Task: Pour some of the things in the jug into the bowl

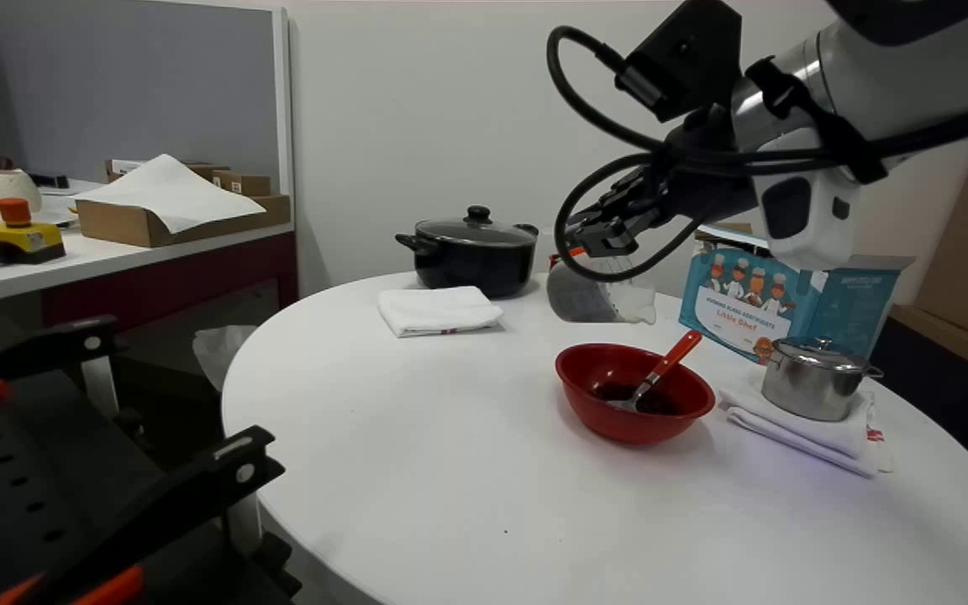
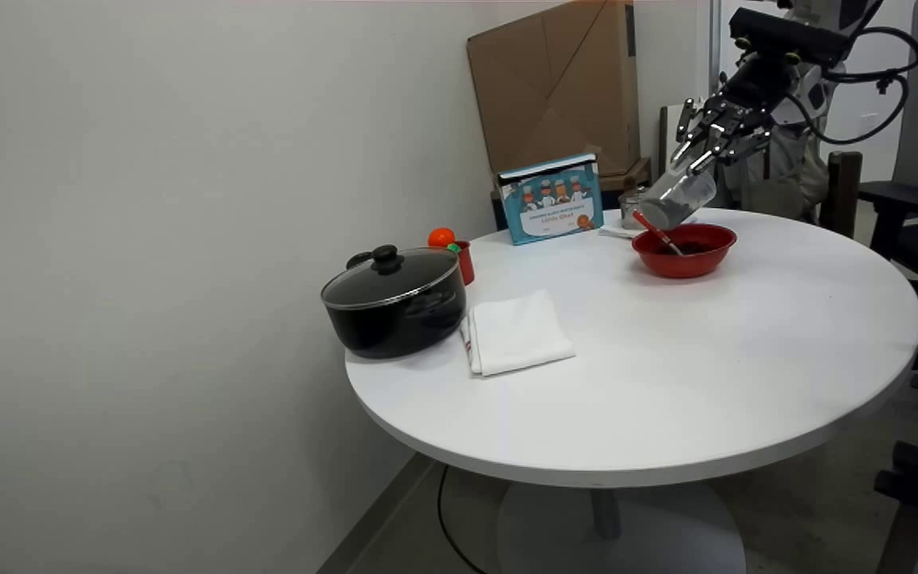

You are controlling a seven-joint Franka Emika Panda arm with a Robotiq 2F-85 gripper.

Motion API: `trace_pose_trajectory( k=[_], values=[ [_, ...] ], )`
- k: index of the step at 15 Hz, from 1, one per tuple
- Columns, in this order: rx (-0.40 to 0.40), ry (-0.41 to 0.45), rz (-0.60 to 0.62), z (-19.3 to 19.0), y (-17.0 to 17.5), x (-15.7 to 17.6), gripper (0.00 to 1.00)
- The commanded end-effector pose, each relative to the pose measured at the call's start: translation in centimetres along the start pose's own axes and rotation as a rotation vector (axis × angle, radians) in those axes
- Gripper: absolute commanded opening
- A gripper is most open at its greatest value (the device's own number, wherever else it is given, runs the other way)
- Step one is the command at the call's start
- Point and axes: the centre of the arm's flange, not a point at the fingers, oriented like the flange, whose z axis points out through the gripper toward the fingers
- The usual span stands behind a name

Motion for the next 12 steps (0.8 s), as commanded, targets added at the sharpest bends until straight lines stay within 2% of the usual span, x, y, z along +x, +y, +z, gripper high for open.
trace_pose_trajectory(
  k=[1,12],
  values=[
    [0.051,-0.063,0.024,0.6,-0.1,1.6,0.06],
    [0.264,-0.153,0.125,-0.5,5.2,4.1,0.06]
  ],
)
